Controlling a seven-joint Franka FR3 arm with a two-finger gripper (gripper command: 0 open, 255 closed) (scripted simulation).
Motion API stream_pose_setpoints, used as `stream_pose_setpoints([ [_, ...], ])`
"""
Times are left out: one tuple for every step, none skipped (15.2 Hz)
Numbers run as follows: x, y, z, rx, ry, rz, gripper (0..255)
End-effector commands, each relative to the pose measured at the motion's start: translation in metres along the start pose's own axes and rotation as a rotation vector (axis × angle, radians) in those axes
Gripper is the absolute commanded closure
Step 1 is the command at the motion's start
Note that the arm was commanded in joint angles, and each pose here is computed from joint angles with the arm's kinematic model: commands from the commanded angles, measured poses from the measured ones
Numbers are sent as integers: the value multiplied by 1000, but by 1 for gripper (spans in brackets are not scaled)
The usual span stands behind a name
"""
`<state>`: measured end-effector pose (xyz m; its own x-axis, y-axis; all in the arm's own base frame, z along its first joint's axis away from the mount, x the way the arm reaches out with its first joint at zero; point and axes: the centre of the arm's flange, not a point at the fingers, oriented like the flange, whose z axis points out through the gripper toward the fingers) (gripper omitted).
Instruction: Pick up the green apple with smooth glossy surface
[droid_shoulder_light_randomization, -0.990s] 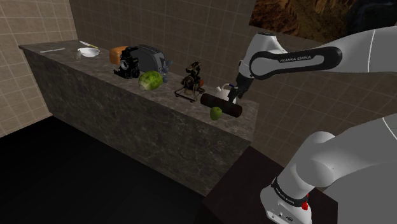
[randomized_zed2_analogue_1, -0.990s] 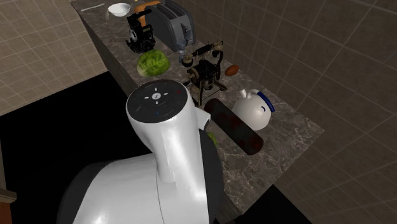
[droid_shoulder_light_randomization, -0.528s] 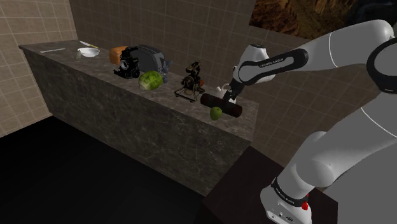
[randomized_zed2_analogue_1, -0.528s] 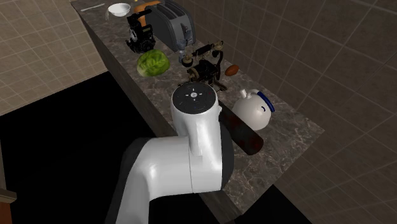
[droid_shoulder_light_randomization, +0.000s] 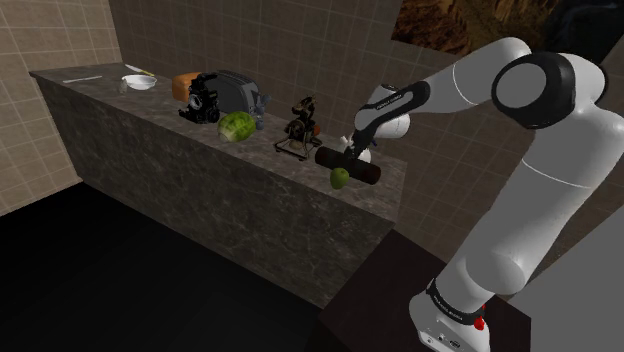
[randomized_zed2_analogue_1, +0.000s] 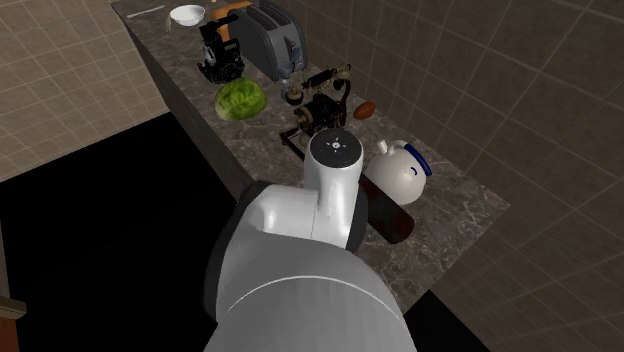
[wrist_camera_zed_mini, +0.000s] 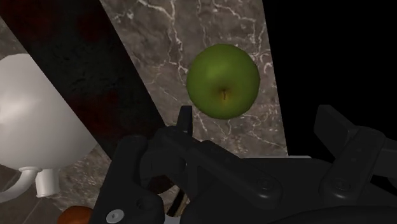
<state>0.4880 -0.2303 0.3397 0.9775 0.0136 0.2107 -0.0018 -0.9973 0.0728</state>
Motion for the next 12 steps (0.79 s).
stream_pose_setpoints([
  [15,15,18,2,15,-11,0],
  [18,18,23,2,18,-14,0],
  [17,18,28,2,18,-14,0],
  [16,17,33,2,18,-14,0],
  [14,17,38,2,18,-14,0],
  [13,17,44,2,18,-14,0],
  [12,16,49,2,18,-14,0],
  [11,16,54,2,18,-14,0],
  [10,16,59,2,18,-14,0],
  [9,15,62,2,18,-14,0],
  [9,15,62,2,18,-14,0],
  [9,15,63,2,18,-14,255],
])
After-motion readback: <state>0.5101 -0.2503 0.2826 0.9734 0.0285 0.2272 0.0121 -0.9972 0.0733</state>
